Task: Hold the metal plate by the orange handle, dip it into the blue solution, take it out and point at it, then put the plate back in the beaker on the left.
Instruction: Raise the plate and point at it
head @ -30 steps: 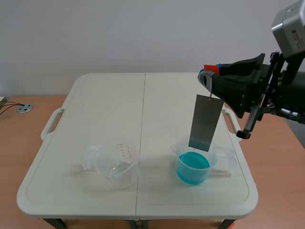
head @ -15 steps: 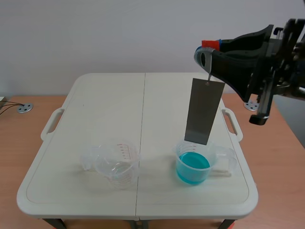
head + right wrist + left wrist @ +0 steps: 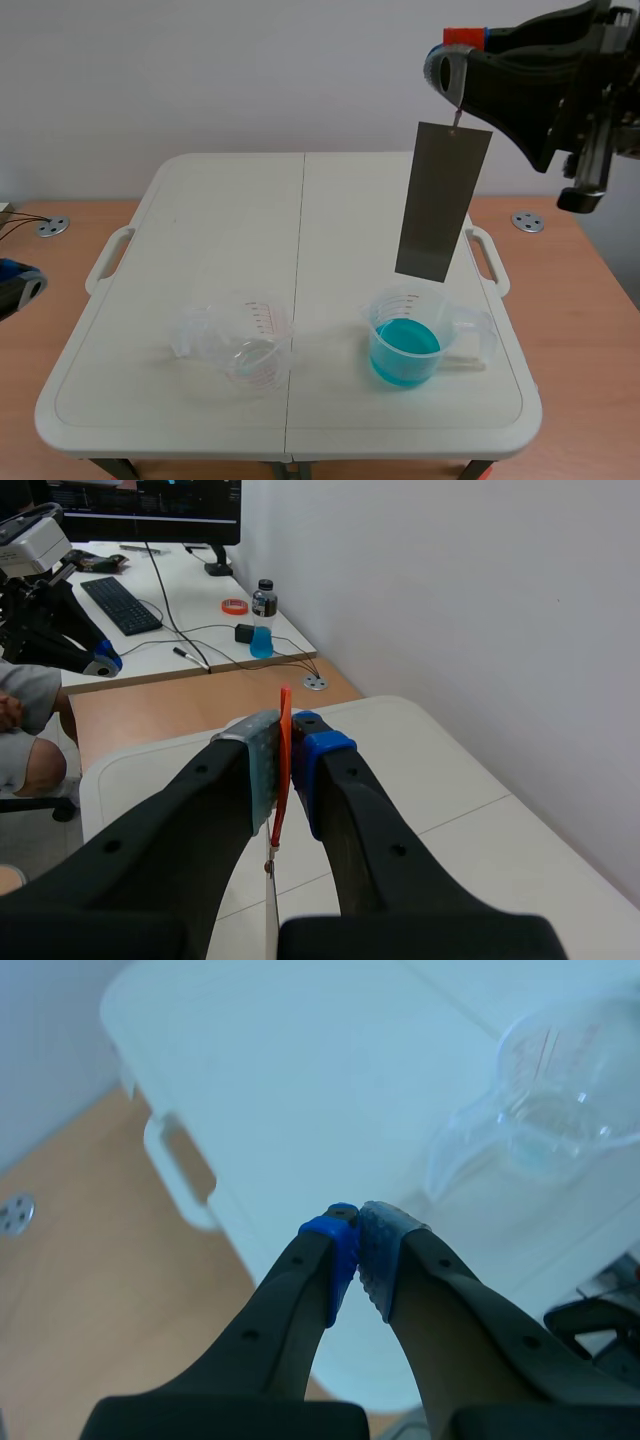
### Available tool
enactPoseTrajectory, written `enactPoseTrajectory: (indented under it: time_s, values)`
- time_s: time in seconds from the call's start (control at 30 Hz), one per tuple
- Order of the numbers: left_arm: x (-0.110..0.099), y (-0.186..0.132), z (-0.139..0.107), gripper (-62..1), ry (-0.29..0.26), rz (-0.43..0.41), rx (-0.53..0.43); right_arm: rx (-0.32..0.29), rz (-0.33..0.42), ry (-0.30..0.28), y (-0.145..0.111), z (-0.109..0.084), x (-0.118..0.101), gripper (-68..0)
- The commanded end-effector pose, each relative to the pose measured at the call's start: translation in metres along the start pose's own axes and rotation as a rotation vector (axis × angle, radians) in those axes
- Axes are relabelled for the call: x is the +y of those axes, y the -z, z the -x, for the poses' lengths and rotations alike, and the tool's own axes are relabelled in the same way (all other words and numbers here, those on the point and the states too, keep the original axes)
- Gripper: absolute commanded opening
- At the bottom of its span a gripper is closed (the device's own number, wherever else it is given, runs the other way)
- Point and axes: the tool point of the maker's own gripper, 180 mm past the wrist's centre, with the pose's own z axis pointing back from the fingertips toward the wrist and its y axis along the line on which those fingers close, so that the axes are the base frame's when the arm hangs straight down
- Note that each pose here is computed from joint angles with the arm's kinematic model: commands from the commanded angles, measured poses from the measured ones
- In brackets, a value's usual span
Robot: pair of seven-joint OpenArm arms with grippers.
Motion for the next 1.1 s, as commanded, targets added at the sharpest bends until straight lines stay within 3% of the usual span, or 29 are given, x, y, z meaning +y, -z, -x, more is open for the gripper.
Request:
enactPoseTrajectory:
  time_s: [0.0, 0.33, 0.63, 1.07]
  values:
    - [-0.008, 0.007, -0.012, -57.7, -0.010, 0.030, -0.047, -0.033, -0.015, -0.016, 0.000, -0.013, 0.001, -66.2]
    - [-0.071, 0.049, -0.056, -57.7, 0.015, 0.255, -0.175, -0.035, -0.015, -0.015, 0.000, -0.014, 0.001, -66.2]
    - [-0.094, 0.081, -0.082, -57.7, 0.037, 0.308, -0.233, -0.035, -0.015, -0.015, 0.000, -0.014, 0.001, -66.2]
    - [-0.132, 0.131, -0.087, -57.7, 0.078, 0.394, -0.219, -0.036, -0.015, -0.015, 0.000, -0.014, 0.001, -66.2]
